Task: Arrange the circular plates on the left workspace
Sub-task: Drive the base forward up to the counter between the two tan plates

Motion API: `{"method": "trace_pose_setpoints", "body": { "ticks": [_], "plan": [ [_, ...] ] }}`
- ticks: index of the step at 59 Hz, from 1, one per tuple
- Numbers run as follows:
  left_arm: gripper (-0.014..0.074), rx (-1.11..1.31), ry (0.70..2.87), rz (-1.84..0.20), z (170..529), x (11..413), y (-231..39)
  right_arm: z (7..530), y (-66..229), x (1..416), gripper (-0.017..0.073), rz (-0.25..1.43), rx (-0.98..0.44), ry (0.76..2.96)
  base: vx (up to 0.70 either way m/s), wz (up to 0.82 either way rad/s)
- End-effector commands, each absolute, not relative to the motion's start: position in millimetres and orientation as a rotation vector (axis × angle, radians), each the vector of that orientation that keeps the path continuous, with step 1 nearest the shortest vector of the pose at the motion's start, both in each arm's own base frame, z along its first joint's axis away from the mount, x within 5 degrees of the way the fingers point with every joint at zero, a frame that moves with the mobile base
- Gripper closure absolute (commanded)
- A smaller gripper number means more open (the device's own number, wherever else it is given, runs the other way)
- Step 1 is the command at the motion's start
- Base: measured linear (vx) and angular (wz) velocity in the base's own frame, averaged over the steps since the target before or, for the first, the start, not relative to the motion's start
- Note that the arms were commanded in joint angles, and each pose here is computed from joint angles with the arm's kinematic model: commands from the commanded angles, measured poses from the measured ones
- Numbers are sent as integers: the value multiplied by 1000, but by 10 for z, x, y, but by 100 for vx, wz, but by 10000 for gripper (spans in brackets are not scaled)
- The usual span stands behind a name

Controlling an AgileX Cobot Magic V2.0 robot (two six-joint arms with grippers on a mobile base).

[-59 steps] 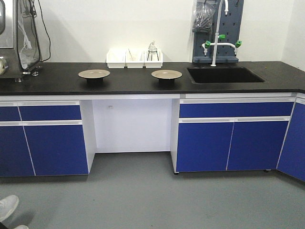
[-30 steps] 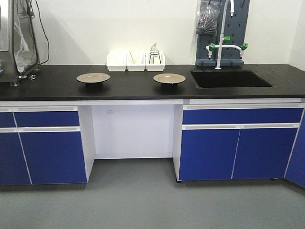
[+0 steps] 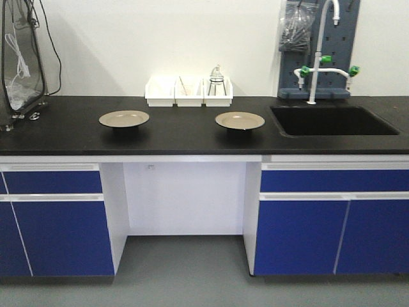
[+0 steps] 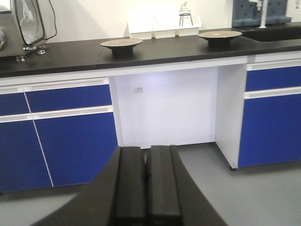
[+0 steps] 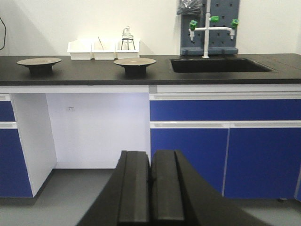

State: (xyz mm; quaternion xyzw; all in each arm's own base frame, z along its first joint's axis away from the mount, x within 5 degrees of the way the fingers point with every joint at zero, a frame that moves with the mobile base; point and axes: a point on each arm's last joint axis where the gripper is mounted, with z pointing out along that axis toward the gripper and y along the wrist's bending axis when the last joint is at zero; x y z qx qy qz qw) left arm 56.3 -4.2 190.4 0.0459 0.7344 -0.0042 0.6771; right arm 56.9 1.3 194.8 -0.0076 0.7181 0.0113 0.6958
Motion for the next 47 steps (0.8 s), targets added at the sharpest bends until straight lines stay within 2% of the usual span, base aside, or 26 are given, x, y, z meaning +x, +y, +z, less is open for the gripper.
{"method": "trace_pose_setpoints", "body": {
  "ticks": [1, 47],
  "plan": [
    [591, 80, 1565, -17, 1948, 560, -37, 2007, 14, 559, 560, 12, -27, 1514, 50, 16],
    [591, 80, 1565, -17, 1948, 560, -37, 2007, 14, 559, 560, 12, -27, 1514, 51, 7]
  ]
}}
